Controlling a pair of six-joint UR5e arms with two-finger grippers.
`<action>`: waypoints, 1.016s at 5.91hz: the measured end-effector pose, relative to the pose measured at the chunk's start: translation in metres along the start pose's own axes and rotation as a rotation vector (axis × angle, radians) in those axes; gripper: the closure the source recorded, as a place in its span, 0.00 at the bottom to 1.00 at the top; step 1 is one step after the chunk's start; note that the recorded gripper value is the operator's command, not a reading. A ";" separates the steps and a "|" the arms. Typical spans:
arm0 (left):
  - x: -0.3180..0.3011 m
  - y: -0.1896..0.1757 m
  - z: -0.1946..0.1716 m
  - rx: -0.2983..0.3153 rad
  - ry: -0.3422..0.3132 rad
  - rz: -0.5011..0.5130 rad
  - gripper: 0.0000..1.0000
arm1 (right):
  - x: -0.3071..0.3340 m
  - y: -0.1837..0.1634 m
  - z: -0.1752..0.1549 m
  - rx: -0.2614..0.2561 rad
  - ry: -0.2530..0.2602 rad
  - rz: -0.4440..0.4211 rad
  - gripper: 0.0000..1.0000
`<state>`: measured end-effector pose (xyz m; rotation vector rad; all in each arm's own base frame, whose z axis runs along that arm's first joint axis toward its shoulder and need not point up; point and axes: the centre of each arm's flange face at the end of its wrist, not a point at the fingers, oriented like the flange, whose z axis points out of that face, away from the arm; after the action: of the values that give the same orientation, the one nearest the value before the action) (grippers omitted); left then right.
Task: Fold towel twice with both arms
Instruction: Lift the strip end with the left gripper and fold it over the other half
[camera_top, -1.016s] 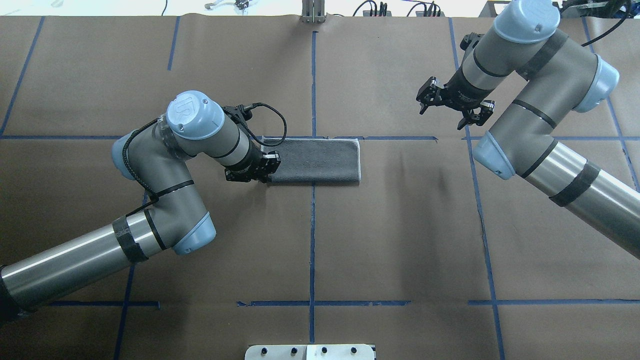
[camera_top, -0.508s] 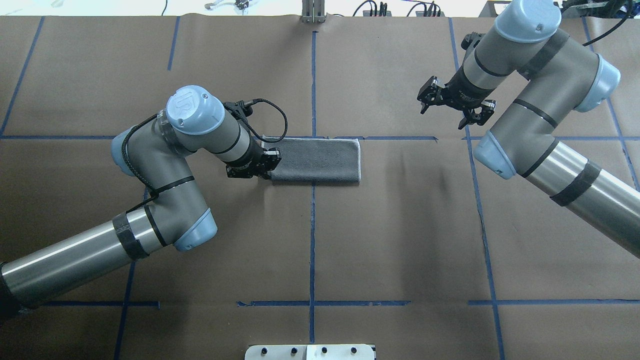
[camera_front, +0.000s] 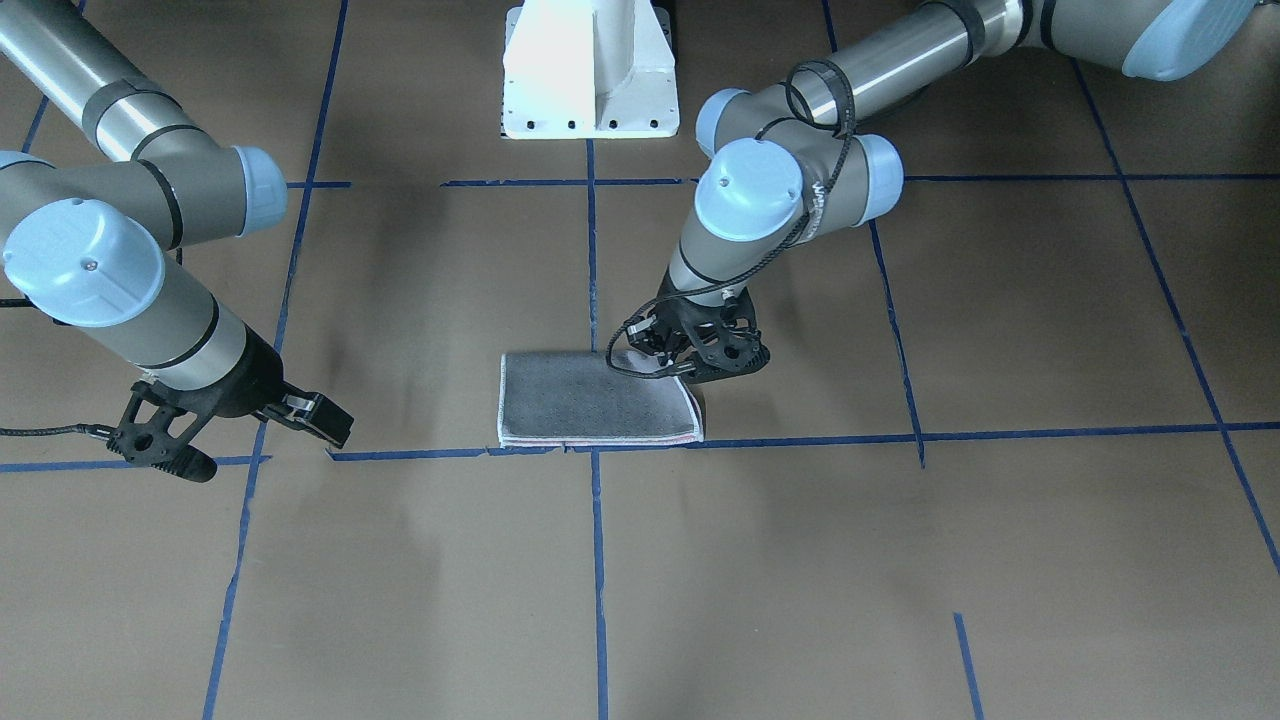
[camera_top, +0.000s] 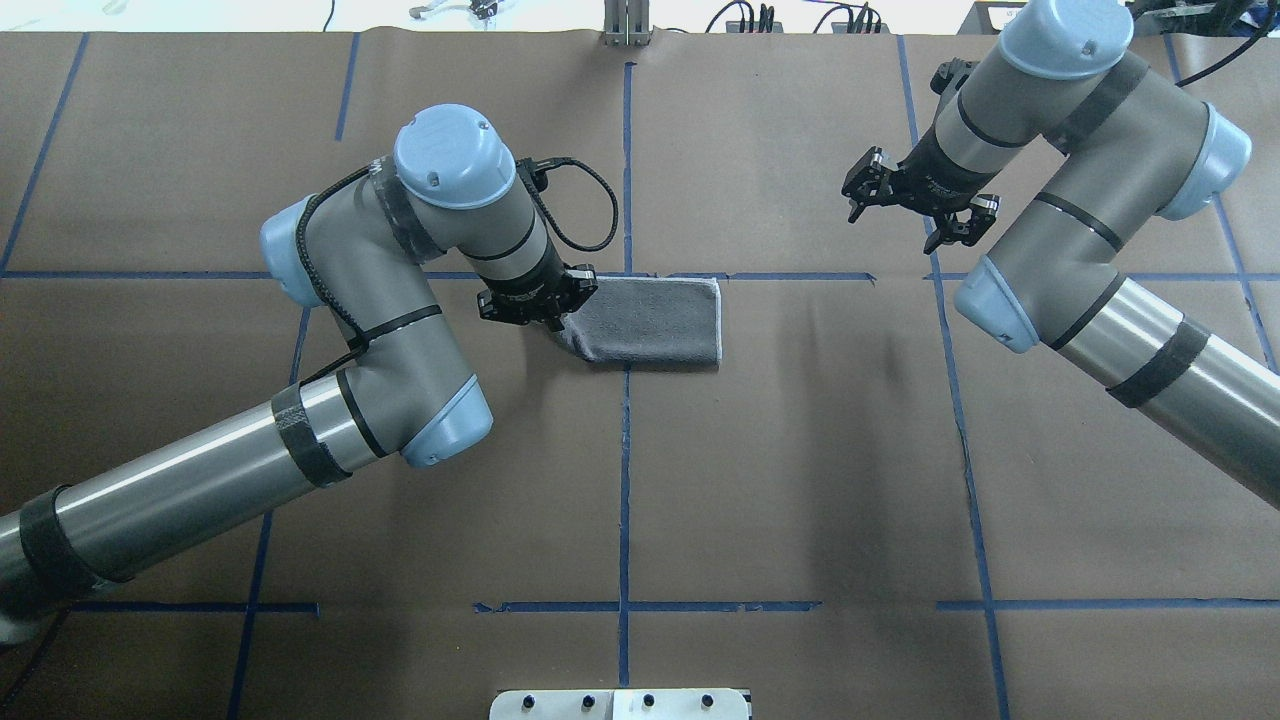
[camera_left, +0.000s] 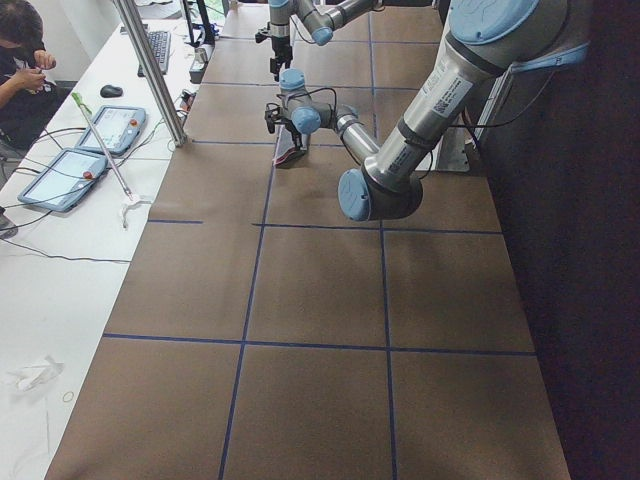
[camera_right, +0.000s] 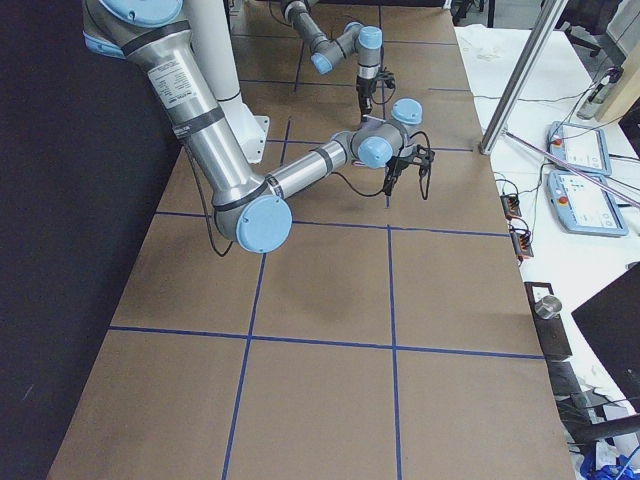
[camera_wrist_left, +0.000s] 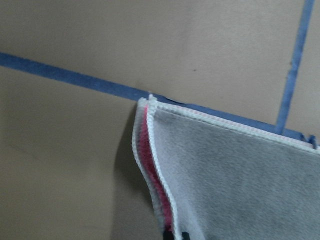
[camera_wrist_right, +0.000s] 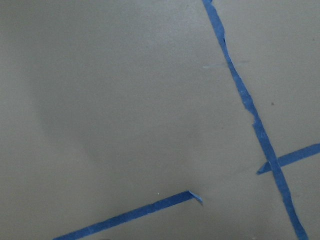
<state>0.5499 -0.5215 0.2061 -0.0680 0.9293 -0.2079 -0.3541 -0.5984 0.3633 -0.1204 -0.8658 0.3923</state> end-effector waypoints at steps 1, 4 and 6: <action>0.017 0.000 -0.011 0.002 -0.013 0.024 1.00 | 0.010 -0.008 -0.005 -0.013 -0.005 -0.012 0.00; 0.093 0.000 -0.024 0.049 -0.084 0.159 1.00 | 0.081 -0.051 -0.027 -0.041 -0.011 -0.092 0.00; 0.126 0.029 0.006 0.105 -0.155 0.344 1.00 | 0.130 -0.075 -0.035 -0.038 0.004 -0.138 0.00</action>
<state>0.6318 -0.5197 0.1057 0.1700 0.7603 0.0674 -0.2306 -0.6156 0.4533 -0.0960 -0.8726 0.2470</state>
